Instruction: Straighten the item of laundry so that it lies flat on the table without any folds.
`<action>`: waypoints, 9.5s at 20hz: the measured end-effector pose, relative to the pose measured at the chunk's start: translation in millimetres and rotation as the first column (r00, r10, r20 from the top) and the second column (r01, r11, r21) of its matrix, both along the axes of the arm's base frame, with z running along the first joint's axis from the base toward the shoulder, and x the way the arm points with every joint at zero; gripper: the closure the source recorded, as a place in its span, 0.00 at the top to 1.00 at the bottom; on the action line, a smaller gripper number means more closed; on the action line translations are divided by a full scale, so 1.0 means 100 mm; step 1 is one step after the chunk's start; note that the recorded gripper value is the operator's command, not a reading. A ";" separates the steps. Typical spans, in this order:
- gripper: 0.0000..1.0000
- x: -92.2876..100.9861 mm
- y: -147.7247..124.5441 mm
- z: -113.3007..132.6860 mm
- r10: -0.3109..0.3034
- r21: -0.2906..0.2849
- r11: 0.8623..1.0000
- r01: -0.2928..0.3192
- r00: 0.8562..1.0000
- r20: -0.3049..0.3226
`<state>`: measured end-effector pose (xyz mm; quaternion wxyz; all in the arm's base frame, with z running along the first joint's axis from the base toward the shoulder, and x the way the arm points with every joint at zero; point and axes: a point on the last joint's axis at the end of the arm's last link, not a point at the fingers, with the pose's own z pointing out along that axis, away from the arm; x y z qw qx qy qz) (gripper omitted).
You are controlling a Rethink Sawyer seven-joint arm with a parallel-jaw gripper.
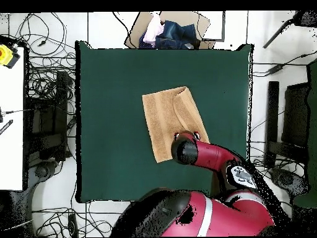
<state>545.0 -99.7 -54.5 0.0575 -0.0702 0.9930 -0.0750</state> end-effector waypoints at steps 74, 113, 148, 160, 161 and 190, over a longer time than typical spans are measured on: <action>1.00 -0.35 -0.49 0.66 -0.153 0.056 0.987 0.151 0.988 0.028; 1.00 -1.69 -0.29 0.64 -0.306 0.148 0.936 0.319 0.946 -0.106; 1.00 0.62 -0.24 1.36 -0.192 0.102 0.976 0.192 0.981 -0.005; 1.00 1.60 0.43 0.91 -0.110 0.125 0.987 0.104 0.993 0.040; 1.00 1.64 0.47 0.89 -0.106 0.127 0.987 0.100 0.993 0.043; 1.00 1.58 0.11 0.14 -0.178 0.122 0.979 0.166 0.980 0.091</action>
